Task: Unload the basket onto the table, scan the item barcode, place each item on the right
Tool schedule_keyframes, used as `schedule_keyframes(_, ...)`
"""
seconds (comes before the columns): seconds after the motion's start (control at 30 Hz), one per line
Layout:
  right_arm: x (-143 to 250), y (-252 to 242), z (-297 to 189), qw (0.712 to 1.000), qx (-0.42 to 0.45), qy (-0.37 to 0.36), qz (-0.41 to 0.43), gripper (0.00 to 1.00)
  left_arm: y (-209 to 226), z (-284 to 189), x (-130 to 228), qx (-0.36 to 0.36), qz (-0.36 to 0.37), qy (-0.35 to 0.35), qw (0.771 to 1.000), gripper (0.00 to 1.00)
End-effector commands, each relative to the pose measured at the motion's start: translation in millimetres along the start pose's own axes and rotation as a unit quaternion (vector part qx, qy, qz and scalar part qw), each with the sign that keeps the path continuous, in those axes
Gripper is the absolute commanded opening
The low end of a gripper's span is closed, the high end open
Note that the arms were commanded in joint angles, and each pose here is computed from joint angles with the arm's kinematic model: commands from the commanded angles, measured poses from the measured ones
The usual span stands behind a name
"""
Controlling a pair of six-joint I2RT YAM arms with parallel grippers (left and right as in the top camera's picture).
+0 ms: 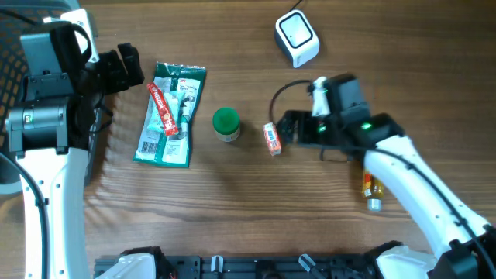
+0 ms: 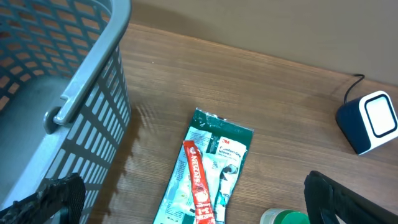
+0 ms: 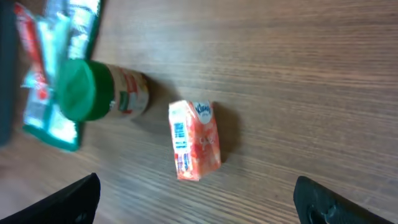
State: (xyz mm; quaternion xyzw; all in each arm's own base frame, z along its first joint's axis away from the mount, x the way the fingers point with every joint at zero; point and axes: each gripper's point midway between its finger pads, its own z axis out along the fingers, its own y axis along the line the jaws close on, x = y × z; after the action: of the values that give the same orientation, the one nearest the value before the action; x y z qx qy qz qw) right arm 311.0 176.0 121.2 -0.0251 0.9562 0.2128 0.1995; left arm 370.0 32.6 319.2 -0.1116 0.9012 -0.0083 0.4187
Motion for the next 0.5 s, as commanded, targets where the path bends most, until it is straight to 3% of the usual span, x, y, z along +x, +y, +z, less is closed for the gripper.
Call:
schedule_keyframes(0.0,-6.3,-0.3,-2.7,0.991,0.118,-0.068,-0.005,1.0,1.5,-1.4,-3.4,-0.003,0.003,-0.005,1.0,1.0)
schedule_keyframes(0.17,-0.5,16.3,-3.7,0.977,0.173,-0.111,-0.051,1.0,1.5,-1.4,-3.4,-0.003,0.003,-0.005,1.0,1.0)
schedule_keyframes(0.47,4.7,17.3,15.1,0.977,0.179,-0.098,-0.062,1.0,1.5,-1.4,-3.4,-0.003,0.003,-0.005,1.0,1.0)
